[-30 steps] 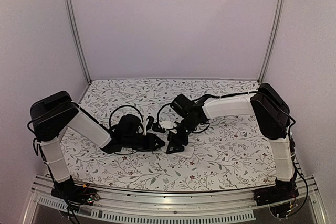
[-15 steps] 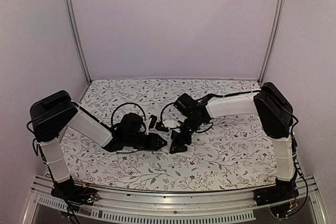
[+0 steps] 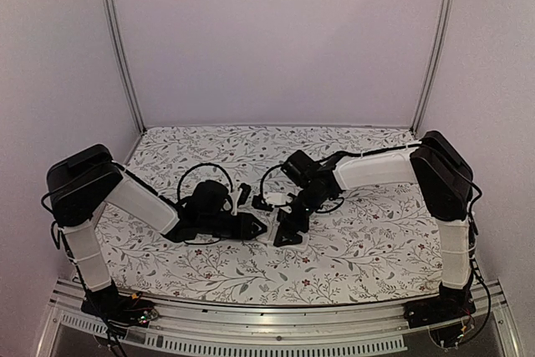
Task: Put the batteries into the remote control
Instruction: Load the battery cover onto the remote control without the battery cover.
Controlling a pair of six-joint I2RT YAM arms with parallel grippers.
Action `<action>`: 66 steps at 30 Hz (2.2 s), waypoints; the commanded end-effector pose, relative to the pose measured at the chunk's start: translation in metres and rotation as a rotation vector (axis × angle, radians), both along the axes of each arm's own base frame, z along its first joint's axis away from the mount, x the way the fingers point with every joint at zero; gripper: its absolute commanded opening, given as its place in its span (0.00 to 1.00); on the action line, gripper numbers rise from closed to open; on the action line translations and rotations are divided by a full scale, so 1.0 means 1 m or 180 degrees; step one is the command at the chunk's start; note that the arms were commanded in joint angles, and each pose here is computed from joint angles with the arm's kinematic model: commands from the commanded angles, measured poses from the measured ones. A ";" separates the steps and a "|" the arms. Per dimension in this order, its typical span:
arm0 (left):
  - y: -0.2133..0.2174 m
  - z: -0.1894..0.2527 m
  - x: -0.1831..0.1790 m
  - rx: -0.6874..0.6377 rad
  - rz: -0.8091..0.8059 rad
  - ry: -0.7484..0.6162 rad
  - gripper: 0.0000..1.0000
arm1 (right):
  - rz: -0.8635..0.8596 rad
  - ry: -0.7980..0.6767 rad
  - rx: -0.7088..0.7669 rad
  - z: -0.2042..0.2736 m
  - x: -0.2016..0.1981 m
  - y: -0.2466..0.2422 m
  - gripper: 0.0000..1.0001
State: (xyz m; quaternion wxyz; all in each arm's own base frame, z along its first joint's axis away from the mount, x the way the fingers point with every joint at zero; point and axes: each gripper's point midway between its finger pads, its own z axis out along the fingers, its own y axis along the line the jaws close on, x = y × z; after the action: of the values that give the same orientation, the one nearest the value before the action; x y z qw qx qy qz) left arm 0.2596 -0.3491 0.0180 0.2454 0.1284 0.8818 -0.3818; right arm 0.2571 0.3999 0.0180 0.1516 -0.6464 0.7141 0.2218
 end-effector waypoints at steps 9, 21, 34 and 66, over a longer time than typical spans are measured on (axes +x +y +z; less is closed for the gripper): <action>0.030 -0.049 -0.044 0.0530 -0.0121 0.0443 0.44 | -0.0241 0.0292 -0.0610 -0.042 -0.017 -0.046 0.90; 0.037 -0.068 -0.050 0.0856 -0.0165 0.0483 0.35 | -0.0212 0.0307 -0.0670 -0.047 -0.019 -0.048 0.82; 0.061 -0.105 -0.080 0.1300 -0.0315 0.0695 0.32 | -0.0207 0.0330 -0.0683 -0.049 -0.020 -0.050 0.80; 0.044 -0.065 -0.063 0.0712 -0.0416 0.0499 0.52 | 0.0127 0.0410 -0.0498 -0.049 -0.036 -0.048 0.73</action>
State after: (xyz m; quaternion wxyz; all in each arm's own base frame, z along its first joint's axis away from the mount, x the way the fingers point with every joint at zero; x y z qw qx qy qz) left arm 0.2400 -0.3538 0.0165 0.2632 0.1990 0.8662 -0.3753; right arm 0.2500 0.3956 0.0150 0.1575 -0.6645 0.6911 0.2367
